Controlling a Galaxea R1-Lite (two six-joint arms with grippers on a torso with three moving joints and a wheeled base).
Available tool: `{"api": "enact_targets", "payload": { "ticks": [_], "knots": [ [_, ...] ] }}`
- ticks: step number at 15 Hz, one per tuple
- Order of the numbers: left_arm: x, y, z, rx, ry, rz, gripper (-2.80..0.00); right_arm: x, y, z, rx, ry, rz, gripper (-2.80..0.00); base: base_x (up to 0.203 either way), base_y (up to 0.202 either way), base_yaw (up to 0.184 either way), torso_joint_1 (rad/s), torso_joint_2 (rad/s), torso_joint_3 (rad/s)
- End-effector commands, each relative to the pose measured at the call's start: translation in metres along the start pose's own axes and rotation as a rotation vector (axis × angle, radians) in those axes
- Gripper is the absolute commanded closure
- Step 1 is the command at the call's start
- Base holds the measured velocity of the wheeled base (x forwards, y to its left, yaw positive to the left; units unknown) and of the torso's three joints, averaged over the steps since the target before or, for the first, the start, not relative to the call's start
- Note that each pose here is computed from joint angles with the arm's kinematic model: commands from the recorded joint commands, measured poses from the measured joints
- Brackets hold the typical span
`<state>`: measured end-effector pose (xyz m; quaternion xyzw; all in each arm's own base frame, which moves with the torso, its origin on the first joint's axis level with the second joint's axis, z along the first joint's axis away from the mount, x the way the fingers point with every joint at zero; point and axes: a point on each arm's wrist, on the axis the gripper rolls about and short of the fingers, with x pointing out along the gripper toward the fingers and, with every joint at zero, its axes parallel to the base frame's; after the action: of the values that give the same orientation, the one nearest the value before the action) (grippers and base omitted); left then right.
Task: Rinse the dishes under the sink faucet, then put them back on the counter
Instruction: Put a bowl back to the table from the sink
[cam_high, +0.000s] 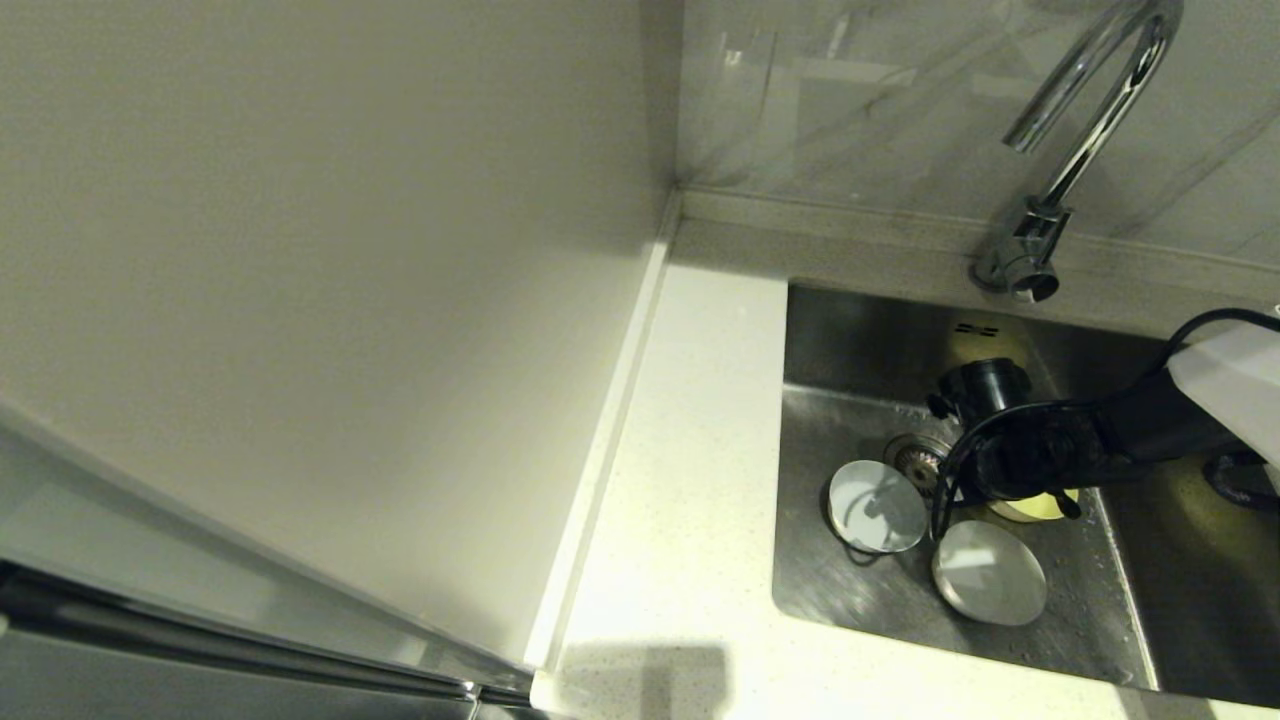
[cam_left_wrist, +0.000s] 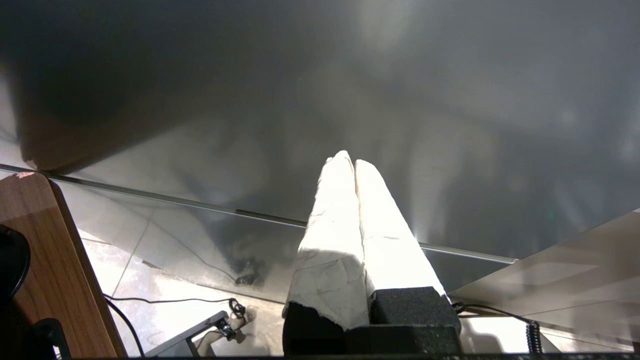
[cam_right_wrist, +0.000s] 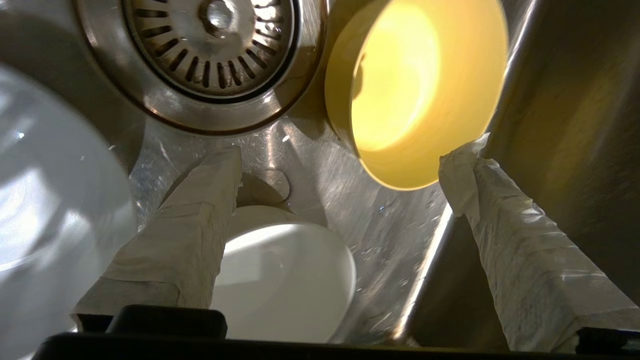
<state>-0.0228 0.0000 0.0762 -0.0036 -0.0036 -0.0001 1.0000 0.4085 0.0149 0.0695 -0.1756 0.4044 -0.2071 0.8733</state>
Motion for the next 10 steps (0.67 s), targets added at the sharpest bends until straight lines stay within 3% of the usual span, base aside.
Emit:
{"api": "enact_targets", "payload": {
  "ticks": [1,10],
  "knots": [
    [0.0,0.0,-0.001,0.0,0.003,0.0,0.0,0.01,0.001,0.002,0.024,0.023,-0.008,-2.8,0.0,0.0,0.0,0.0,0.0,0.0],
    [0.0,0.0,-0.001,0.0,0.003,-0.001,0.0,0.031,-0.001,0.003,0.047,0.037,-0.026,-2.8,0.0,0.0,0.0,0.0,0.0,0.0]
  ]
}}
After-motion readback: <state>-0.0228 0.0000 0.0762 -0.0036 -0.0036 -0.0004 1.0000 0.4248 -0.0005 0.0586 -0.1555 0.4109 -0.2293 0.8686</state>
